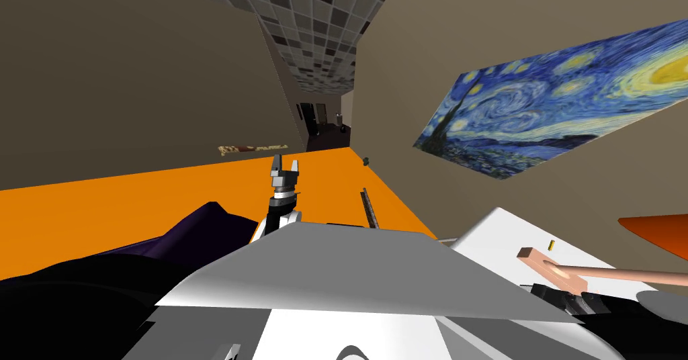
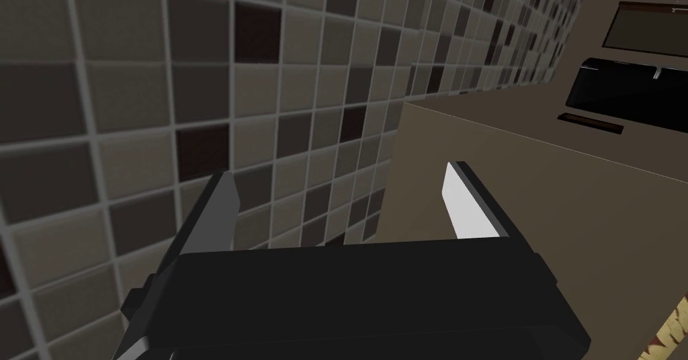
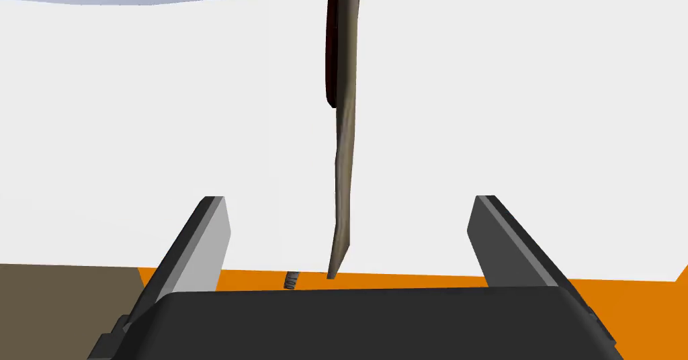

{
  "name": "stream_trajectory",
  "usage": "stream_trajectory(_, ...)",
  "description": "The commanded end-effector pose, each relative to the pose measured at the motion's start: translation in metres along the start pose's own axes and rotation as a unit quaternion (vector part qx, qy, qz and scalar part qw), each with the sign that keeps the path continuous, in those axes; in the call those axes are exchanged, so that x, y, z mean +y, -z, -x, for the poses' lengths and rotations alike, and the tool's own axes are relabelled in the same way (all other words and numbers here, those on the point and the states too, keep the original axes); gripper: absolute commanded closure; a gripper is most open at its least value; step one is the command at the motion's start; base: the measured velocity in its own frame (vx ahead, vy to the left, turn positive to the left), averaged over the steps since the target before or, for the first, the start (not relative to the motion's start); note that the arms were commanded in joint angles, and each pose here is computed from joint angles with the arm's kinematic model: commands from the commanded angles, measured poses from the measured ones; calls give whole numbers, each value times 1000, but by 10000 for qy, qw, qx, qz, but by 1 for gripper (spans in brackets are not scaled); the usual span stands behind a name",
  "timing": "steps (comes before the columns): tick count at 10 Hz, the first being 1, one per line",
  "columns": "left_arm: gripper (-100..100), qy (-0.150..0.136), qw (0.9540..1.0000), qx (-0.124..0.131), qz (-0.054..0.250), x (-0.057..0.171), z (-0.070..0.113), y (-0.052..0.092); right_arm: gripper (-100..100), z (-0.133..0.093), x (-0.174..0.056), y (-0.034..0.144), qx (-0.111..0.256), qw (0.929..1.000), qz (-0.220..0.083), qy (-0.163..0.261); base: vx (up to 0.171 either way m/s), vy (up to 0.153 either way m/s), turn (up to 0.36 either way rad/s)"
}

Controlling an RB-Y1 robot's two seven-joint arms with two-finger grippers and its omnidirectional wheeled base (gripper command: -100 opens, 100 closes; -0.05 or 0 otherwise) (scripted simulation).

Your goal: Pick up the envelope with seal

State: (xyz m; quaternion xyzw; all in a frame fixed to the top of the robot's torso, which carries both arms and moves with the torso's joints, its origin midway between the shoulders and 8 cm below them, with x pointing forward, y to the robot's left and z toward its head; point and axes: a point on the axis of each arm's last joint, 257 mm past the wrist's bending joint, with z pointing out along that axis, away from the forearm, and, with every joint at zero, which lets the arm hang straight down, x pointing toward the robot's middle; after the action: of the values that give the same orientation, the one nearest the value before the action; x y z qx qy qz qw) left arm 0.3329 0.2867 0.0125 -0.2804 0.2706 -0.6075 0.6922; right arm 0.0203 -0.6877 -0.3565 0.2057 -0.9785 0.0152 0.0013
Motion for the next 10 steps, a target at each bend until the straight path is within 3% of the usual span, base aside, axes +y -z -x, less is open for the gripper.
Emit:
stream_trajectory(1, 0, 0, 10000, 0, 0, 0, 0, 0, -100, -31, 1, 4, 322, 9994, 0, -83, -44, -31, 142)
stream_trajectory(3, 0, 0, 10000, 0, 0, 0, 0, 0, -100, -25, 3, 4, 280, 9996, -5, -75, -30, -18, 23)
stream_trajectory(4, 0, 0, 10000, 0, 1, 0, 0, 0, 0, -26, 3, 4, 288, 9996, -5, -78, 0, 0, 0)
stream_trajectory(5, 0, 0, 10000, 0, 1, 0, 0, 0, -100, -35, 10, -7, 291, 9995, -12, -130, 13, -10, 91)
stream_trajectory(7, 0, -1, 10000, 0, 1, 0, 0, 0, -100, -45, 19, -18, 298, 9994, -16, -178, 26, -25, 69)
stream_trajectory(8, 0, -1, 10000, 0, 1, 0, 0, 0, -100, -41, 19, -15, 293, 9994, -12, -168, 12, -9, 10)
stream_trajectory(9, 0, -1, 10000, 0, 1, 0, 0, 0, 100, -42, 19, -15, 293, 9994, -20, -168, 0, 0, 0)
stream_trajectory(10, 0, 0, 10000, 0, 1, 0, 0, 0, 100, -42, 19, -15, 293, 9994, -19, -168, 0, 0, 0)
